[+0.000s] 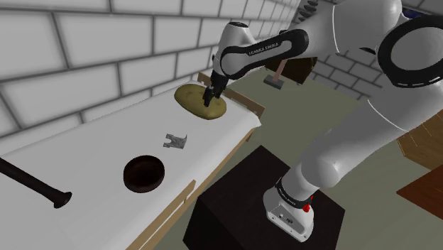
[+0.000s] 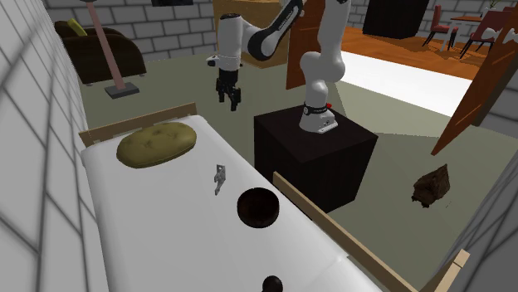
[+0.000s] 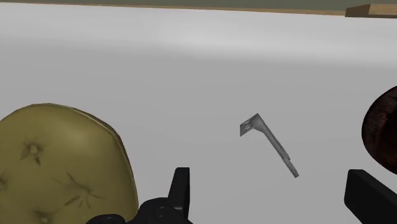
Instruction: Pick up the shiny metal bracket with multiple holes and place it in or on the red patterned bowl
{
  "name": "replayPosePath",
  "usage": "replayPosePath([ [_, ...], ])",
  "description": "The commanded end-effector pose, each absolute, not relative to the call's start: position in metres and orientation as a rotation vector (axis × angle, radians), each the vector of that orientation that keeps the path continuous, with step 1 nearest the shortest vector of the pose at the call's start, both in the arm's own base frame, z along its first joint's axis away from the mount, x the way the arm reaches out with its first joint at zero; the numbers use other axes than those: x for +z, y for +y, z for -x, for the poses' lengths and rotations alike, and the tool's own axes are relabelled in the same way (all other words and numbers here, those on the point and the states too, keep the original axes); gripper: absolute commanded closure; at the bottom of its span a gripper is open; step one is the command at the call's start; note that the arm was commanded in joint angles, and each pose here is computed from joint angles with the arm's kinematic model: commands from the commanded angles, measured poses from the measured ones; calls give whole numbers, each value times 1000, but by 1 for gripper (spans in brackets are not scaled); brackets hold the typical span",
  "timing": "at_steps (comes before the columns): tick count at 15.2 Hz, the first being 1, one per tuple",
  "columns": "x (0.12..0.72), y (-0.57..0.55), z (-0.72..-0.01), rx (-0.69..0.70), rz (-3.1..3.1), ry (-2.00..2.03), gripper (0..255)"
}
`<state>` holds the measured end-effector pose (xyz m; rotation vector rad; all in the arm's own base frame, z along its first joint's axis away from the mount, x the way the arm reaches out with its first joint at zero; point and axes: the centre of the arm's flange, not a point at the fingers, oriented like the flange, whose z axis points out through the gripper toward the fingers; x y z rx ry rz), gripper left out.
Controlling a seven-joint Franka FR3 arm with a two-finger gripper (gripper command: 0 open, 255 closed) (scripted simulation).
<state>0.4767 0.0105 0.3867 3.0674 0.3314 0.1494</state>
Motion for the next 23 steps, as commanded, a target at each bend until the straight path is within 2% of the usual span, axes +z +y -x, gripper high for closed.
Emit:
replayPosePath([
  [1,363,15,-488,134,-3070,356,0],
  [18,156,59,-573,-11,-3083,567,0],
  [23,128,60,-575,-16,-3083,573,0],
])
